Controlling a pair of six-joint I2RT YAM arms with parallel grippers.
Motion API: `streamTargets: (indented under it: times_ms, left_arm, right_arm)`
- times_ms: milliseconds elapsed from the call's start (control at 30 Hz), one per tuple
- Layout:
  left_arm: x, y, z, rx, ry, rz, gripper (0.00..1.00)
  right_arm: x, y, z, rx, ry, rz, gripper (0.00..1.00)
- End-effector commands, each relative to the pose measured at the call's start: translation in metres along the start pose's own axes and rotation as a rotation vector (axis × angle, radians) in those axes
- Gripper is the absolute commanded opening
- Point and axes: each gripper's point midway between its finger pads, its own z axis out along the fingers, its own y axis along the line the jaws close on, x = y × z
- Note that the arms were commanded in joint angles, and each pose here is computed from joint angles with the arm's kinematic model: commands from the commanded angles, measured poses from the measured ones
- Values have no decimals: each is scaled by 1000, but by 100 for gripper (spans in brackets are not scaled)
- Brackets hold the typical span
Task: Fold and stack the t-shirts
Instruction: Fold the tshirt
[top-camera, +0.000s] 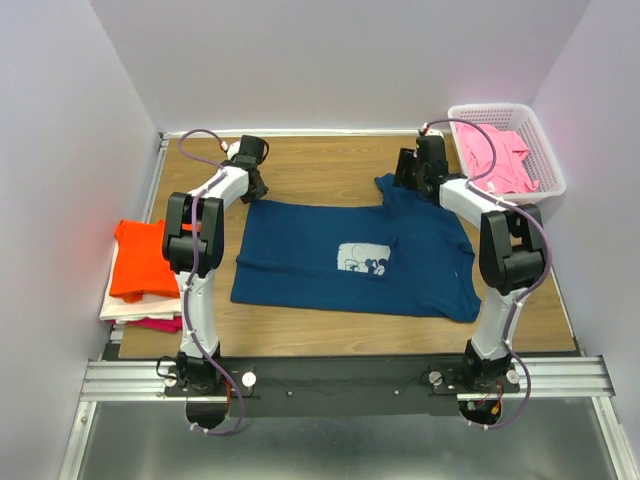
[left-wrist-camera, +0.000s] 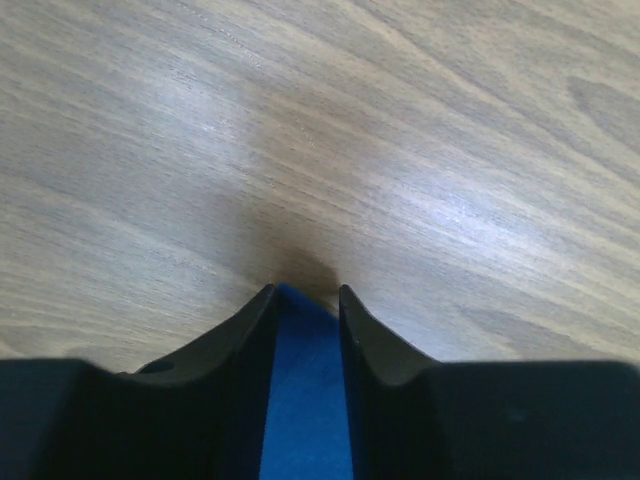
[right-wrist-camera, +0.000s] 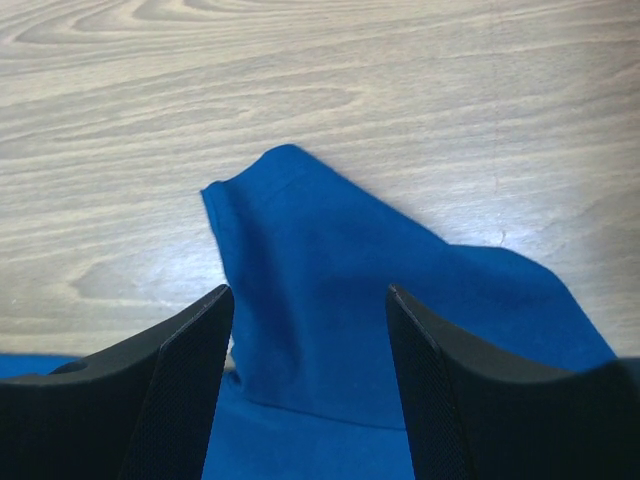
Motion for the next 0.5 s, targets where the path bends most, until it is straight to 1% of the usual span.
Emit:
streamTargets:
  times_ms: [0, 167, 300, 333, 467]
  left_arm:
    - [6, 5, 8, -44, 10, 1, 33]
    - [13, 7, 13, -49, 25, 3, 20]
    - [16, 8, 13, -50, 28, -1, 5]
    - [17, 10, 13, -53, 31, 1, 0]
    - [19, 12, 12, -59, 32, 5, 0]
  right_arm:
    - [-6, -8, 12, 24, -12, -2, 69]
    - [-9, -16, 19, 37, -15, 7, 70]
    - [-9, -28, 31, 49, -7, 27, 70]
    - [-8, -32, 37, 53, -2, 32, 71]
    - [-3, -47, 53, 87, 11, 31, 72]
